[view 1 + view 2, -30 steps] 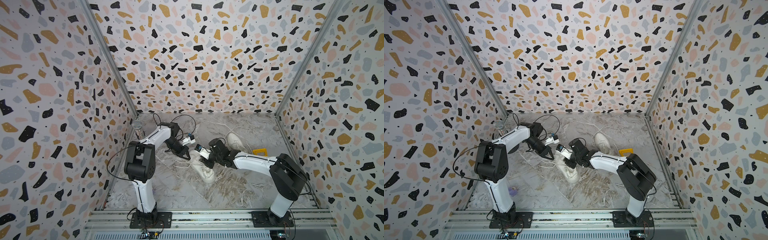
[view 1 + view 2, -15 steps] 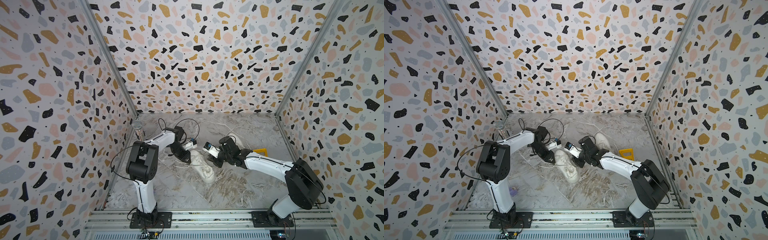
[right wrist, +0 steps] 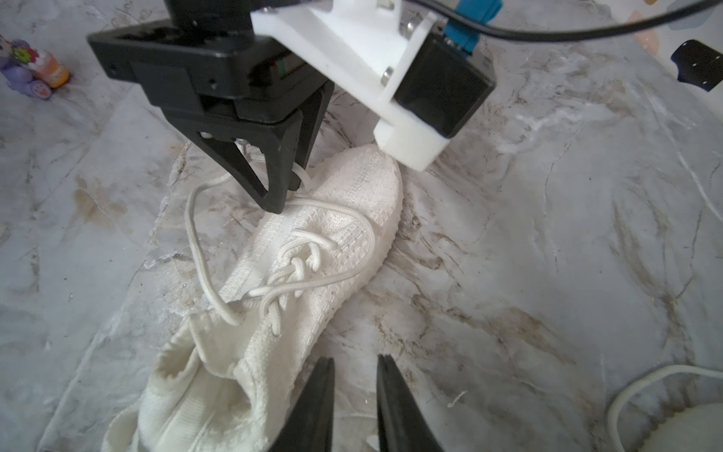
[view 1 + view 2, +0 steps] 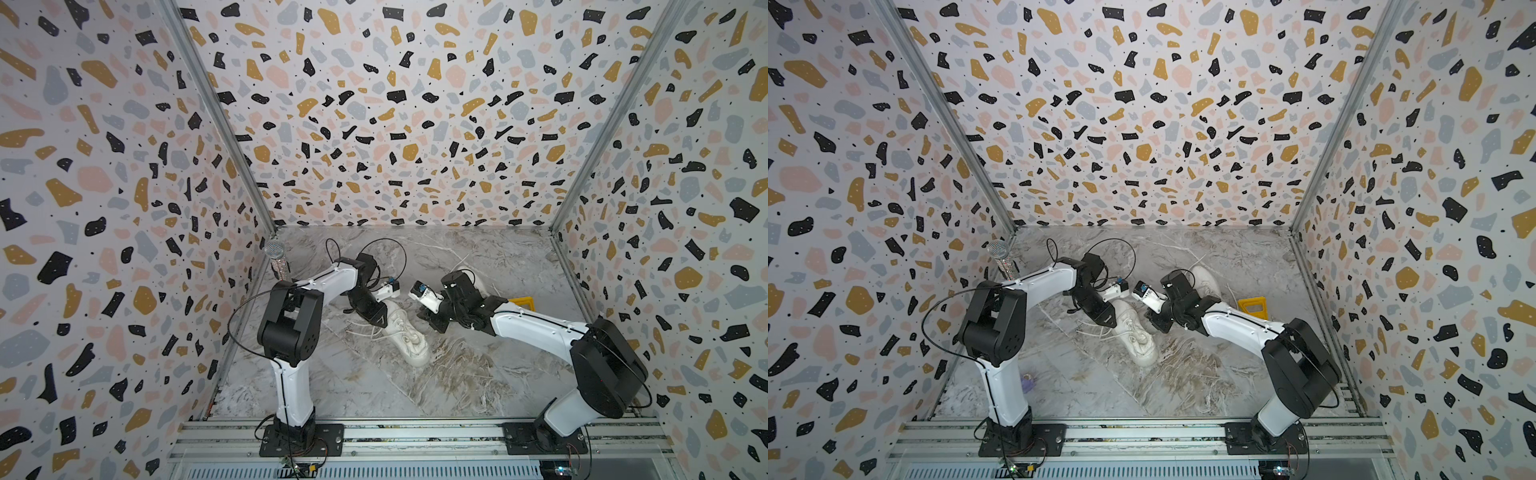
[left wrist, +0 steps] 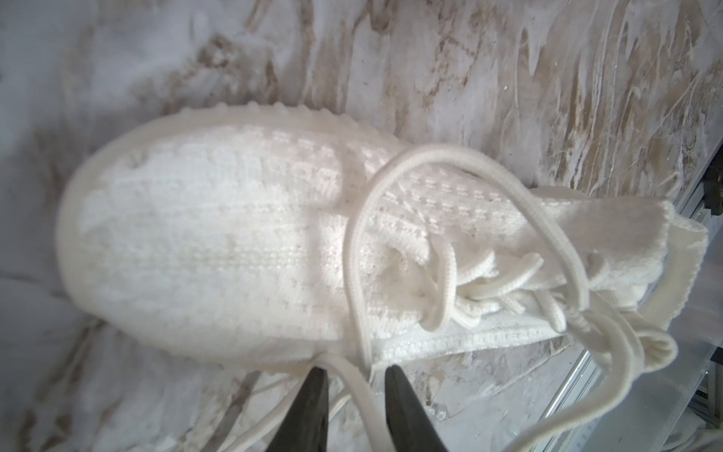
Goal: Tie the shoes
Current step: Cross the shoelace with the shoelace.
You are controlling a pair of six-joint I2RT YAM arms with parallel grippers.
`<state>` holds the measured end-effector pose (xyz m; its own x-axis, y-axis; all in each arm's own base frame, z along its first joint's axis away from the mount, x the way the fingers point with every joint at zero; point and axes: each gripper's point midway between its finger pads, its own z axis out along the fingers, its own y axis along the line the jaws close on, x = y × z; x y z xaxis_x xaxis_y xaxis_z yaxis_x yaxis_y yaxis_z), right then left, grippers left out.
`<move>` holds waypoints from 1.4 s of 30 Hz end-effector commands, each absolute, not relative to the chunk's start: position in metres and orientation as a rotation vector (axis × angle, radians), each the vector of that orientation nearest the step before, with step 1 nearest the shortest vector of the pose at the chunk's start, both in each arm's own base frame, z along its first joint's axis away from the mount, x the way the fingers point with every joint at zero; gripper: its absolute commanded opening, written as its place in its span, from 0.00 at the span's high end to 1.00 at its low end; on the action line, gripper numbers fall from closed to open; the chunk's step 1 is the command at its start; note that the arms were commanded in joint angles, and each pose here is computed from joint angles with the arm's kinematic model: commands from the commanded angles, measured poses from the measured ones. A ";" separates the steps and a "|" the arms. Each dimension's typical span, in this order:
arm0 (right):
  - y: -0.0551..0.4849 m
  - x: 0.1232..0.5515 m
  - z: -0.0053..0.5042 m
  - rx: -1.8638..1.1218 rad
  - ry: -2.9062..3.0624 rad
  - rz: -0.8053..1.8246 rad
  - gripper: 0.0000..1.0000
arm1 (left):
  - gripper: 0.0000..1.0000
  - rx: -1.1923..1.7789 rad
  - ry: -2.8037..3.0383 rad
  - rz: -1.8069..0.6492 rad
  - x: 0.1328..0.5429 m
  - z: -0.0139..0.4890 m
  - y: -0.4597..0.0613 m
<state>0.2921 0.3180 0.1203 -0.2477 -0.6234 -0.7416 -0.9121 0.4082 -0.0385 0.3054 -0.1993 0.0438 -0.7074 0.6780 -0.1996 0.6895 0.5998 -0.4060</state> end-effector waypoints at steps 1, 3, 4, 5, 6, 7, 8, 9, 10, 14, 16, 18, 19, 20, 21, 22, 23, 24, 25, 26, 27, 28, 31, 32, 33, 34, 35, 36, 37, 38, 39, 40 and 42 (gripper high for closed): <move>0.316 0.289 0.117 -1.301 2.002 0.558 0.75 | 0.71 1.193 2.794 -0.654 0.308 0.035 -0.201; 0.316 0.290 0.115 -1.299 2.007 0.562 0.75 | 0.73 1.202 2.786 -0.614 0.309 0.034 -0.202; 0.317 0.290 0.115 -1.300 2.007 0.564 0.75 | 0.74 1.206 2.783 -0.590 0.309 0.032 -0.202; 0.317 0.290 0.115 -1.300 2.008 0.568 0.76 | 0.74 1.209 2.775 -0.572 0.310 0.031 -0.203; 0.317 0.290 0.114 -1.298 2.011 0.569 0.75 | 0.75 1.211 2.770 -0.560 0.310 0.031 -0.204; 0.317 0.291 0.113 -1.296 2.013 0.569 0.75 | 0.75 1.207 2.768 -0.553 0.310 0.029 -0.204; 0.318 0.291 0.113 -1.296 2.015 0.571 0.75 | 0.75 1.209 2.765 -0.547 0.309 0.028 -0.206; 0.318 0.291 0.113 -1.296 2.017 0.570 0.75 | 0.75 1.208 2.763 -0.536 0.309 0.027 -0.207; 0.317 0.291 0.112 -1.296 2.019 0.570 0.76 | 0.75 1.205 2.761 -0.519 0.309 0.027 -0.207; 0.317 0.293 0.111 -1.293 2.023 0.567 0.76 | 0.81 1.187 2.749 -0.480 0.310 0.026 -0.208; 0.316 0.294 0.111 -1.288 2.025 0.568 0.76 | 0.88 1.180 2.747 -0.480 0.309 0.026 -0.209; 0.315 0.294 0.112 -1.286 2.025 0.567 0.76 | 0.97 1.178 2.744 -0.482 0.309 0.028 -0.208; 0.315 0.295 0.114 -1.282 2.022 0.564 0.77 | 1.00 1.184 2.739 -0.481 0.308 0.030 -0.208; 0.314 0.296 0.115 -1.281 2.018 0.563 0.77 | 1.00 1.193 2.735 -0.484 0.307 0.032 -0.207; 0.313 0.296 0.118 -1.281 2.013 0.565 0.77 | 1.00 1.214 2.730 -0.496 0.304 0.036 -0.207; 0.314 0.294 0.120 -1.292 1.999 0.576 0.77 | 1.00 1.237 2.723 -0.520 0.301 0.043 -0.208; 0.315 0.292 0.123 -1.307 1.984 0.588 0.77 | 1.00 1.243 2.718 -0.546 0.298 0.049 -0.208; 0.317 0.287 0.127 -1.330 1.964 0.613 0.77 | 1.00 1.255 2.713 -0.593 0.295 0.056 -0.208; 0.319 0.282 0.132 -1.350 1.944 0.649 0.77 | 1.00 1.267 2.712 -0.636 0.291 0.065 -0.207; 0.322 0.276 0.137 -1.369 1.919 0.686 0.77 | 1.00 1.270 2.711 -0.687 0.288 0.071 -0.207; 0.326 0.270 0.143 -1.386 1.892 0.737 0.77 | 1.00 1.277 2.717 -0.739 0.283 0.079 -0.206; 0.329 0.264 0.149 -1.395 1.871 0.784 0.77 | 1.00 1.269 2.722 -0.791 0.279 0.087 -0.205; 0.338 0.255 0.160 -1.396 1.845 0.870 0.79 | 1.00 1.249 2.721 -0.915 0.270 0.108 -0.204; 0.340 0.254 0.163 -1.395 1.841 0.874 0.79 | 1.00 1.251 2.719 -0.949 0.266 0.114 -0.204; 0.343 0.253 0.164 -1.401 1.833 0.879 0.80 | 1.00 1.247 2.718 -0.980 0.264 0.119 -0.204; 0.345 0.251 0.165 -1.410 1.823 0.881 0.80 | 1.00 1.238 2.711 -1.015 0.263 0.125 -0.205; 0.348 0.250 0.166 -1.415 1.813 0.882 0.81 | 1.00 1.232 2.706 -1.043 0.261 0.130 -0.206; 0.352 0.248 0.167 -1.421 1.801 0.882 0.81 | 1.00 1.228 2.699 -1.072 0.261 0.135 -0.207; 0.355 0.247 0.167 -1.421 1.795 0.880 0.82 | 1.00 1.231 2.691 -1.104 0.259 0.140 -0.208; 0.358 0.247 0.165 -1.423 1.793 0.879 0.83 | 1.00 1.232 2.687 -1.119 0.259 0.143 -0.208; 0.361 0.247 0.163 -1.424 1.796 0.878 0.84 | 1.00 1.222 2.680 -1.138 0.260 0.148 -0.207; 0.364 0.247 0.160 -1.423 1.802 0.874 0.84 | 1.00 1.221 2.669 -1.158 0.260 0.152 -0.207; 0.371 0.251 0.159 -1.407 1.791 0.872 0.85 | 1.00 1.211 2.655 -1.198 0.260 0.158 -0.207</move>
<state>0.2428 0.3560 0.1400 -0.2035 -0.5622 -0.8016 -0.9753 0.1879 0.1159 0.2723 -0.2043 0.1357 -0.7012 0.6607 -0.2678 0.6662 0.4735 -0.5761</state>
